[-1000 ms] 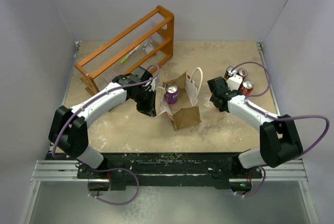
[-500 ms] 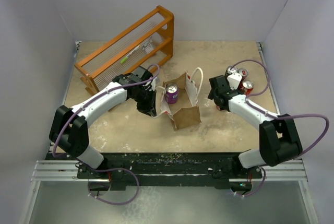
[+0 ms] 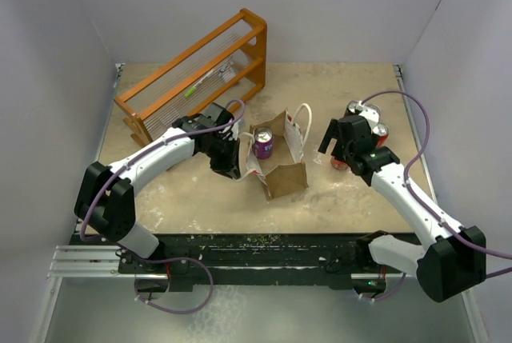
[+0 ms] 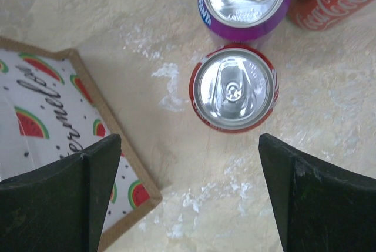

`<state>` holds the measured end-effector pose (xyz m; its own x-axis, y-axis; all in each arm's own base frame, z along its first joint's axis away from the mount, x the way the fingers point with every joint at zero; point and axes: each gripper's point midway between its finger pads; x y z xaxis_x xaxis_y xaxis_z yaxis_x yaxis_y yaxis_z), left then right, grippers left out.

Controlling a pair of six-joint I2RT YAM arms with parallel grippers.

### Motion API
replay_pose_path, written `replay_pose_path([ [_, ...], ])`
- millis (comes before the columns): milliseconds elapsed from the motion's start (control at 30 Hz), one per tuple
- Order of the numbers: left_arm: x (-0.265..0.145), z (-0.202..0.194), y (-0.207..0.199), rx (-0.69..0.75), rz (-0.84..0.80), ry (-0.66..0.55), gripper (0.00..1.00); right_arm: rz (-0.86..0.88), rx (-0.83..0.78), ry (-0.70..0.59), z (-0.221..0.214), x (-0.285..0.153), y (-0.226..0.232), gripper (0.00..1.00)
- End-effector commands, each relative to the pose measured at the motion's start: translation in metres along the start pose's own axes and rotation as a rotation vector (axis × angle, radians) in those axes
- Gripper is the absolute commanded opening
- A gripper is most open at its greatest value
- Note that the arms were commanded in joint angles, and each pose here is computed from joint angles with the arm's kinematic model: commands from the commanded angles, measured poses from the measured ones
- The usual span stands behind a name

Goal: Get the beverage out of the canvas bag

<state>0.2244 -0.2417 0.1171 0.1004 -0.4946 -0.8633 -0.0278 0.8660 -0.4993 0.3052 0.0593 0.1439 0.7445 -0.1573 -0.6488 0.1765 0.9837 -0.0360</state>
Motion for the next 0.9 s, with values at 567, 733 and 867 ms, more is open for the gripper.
replay_pose_path([
  [567,-0.01,0.002,-0.01,0.021,-0.068,-0.047,0.0,0.424,-0.141,-0.352,0.172,-0.121,0.063,1.0],
  [733,-0.012,0.005,-0.013,0.014,-0.075,-0.065,0.0,0.666,-0.183,-0.364,0.202,-0.14,0.116,1.0],
  [867,-0.012,0.008,-0.013,0.01,-0.067,-0.076,0.0,0.83,-0.277,-0.315,0.188,-0.157,0.175,1.0],
])
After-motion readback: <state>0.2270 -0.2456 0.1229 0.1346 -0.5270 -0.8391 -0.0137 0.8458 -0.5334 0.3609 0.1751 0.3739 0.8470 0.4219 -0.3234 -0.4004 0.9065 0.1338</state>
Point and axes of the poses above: each gripper's point midway between its finger pads, its own x axis out along the fingers, its own y axis along the line the jaws close on, z = x × y, and after that the axes turned 14 degrees about -x, right-handed
